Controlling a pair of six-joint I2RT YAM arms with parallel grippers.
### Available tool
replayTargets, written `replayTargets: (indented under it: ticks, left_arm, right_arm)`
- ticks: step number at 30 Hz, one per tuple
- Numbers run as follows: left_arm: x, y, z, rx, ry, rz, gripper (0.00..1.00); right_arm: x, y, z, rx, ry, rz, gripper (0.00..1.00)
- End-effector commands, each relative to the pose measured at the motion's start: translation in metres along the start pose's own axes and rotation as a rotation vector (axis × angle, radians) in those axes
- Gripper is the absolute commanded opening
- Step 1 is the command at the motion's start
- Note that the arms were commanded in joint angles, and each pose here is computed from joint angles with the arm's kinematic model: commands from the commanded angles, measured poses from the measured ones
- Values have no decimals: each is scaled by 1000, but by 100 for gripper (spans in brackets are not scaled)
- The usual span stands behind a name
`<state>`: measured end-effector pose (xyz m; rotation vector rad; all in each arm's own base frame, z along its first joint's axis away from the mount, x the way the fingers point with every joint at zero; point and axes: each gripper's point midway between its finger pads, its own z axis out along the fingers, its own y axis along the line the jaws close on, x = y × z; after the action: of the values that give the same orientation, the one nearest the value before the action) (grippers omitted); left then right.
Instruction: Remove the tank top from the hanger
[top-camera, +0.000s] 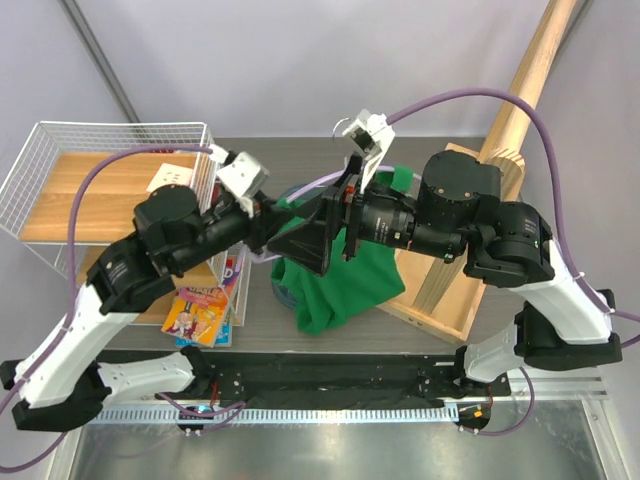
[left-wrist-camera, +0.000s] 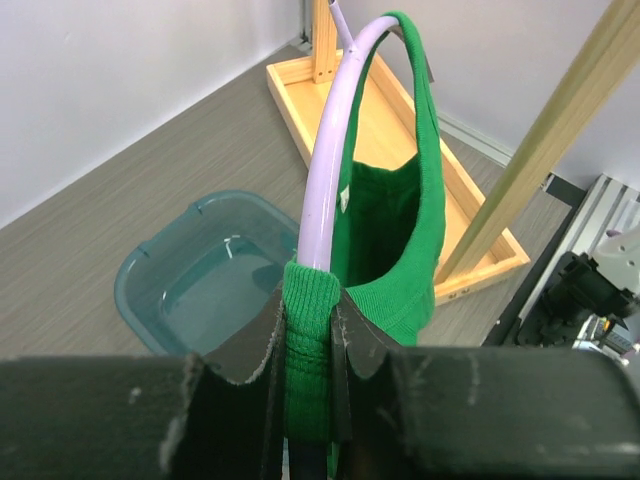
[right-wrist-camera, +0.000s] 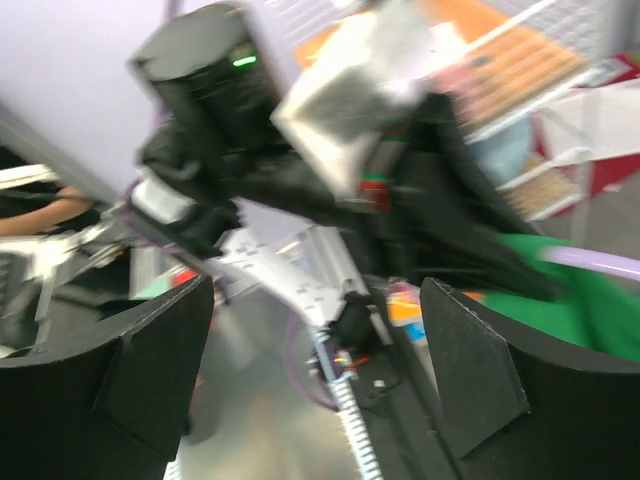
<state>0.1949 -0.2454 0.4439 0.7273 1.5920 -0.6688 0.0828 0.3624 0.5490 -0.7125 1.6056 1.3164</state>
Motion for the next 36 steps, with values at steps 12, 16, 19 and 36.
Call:
replayTargets:
  ticks: [12, 16, 19, 36]
  left_arm:
    - [-33, -2, -65, 17, -133, -43, 0]
    - [-35, -5, -76, 32, -141, -40, 0]
    - [-36, -6, -84, 39, -148, -45, 0]
    - [-55, -42, -114, 253, -221, -40, 0]
  right_arm:
    - [-11, -98, -33, 456, -5, -468, 78]
    - [-3, -104, -25, 457, 45, -562, 77]
    - [-6, -101, -25, 428, 33, -600, 74]
    - [11, -80, -9, 247, 79, -685, 56]
